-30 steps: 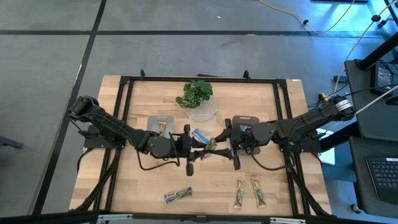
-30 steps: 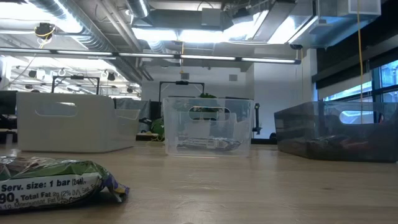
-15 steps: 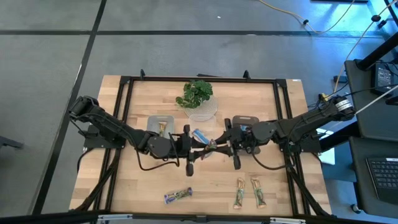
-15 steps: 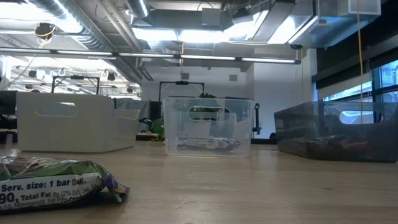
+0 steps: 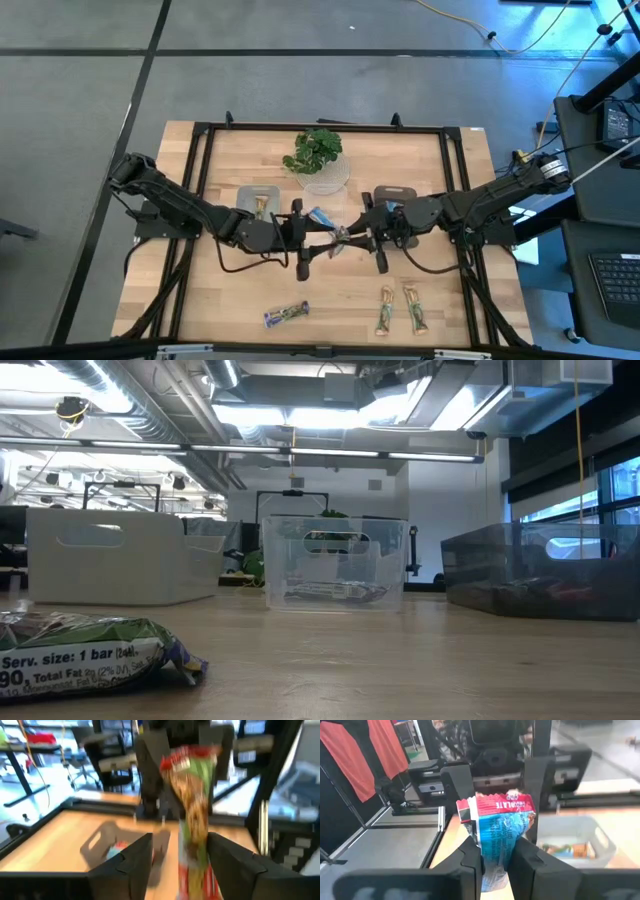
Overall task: Pick and place Granola Bars by type
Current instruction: Put the red granola bar into the black transparent bin
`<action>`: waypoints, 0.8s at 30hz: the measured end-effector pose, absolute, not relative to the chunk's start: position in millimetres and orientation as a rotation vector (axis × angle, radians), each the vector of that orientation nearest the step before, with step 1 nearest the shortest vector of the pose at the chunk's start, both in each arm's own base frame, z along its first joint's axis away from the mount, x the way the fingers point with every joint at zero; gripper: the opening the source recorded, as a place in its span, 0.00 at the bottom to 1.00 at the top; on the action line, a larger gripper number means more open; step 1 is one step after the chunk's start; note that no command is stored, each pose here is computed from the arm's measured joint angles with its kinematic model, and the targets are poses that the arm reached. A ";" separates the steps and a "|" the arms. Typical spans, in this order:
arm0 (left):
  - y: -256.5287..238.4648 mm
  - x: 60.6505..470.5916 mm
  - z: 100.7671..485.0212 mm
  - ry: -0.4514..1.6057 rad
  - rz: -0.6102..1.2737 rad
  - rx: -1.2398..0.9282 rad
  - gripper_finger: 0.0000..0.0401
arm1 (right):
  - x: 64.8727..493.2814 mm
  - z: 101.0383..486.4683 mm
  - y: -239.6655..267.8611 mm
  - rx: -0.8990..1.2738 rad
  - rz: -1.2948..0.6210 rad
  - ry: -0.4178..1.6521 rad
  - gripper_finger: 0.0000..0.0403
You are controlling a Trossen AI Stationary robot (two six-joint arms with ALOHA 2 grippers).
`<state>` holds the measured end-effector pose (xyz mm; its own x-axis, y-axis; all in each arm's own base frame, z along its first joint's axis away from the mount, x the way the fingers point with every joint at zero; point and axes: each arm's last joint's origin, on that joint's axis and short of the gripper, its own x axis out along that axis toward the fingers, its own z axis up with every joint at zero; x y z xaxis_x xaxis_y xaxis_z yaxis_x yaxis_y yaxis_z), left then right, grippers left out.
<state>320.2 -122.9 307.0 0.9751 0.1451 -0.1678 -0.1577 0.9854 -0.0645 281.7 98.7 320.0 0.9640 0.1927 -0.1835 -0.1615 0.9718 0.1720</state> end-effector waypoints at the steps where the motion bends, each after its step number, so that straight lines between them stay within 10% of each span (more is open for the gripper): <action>1: -122.0 317.7 305.8 0.197 0.148 -0.061 0.47 | 279.5 319.5 97.9 0.162 0.176 0.222 0.18; 15: -128.7 288.8 296.0 0.436 0.133 -0.095 0.50 | 222.0 281.7 68.6 0.443 -0.329 0.817 0.17; 24: -130.5 288.7 294.8 0.441 0.128 -0.093 0.51 | 209.8 268.9 49.4 0.636 -0.730 0.844 0.17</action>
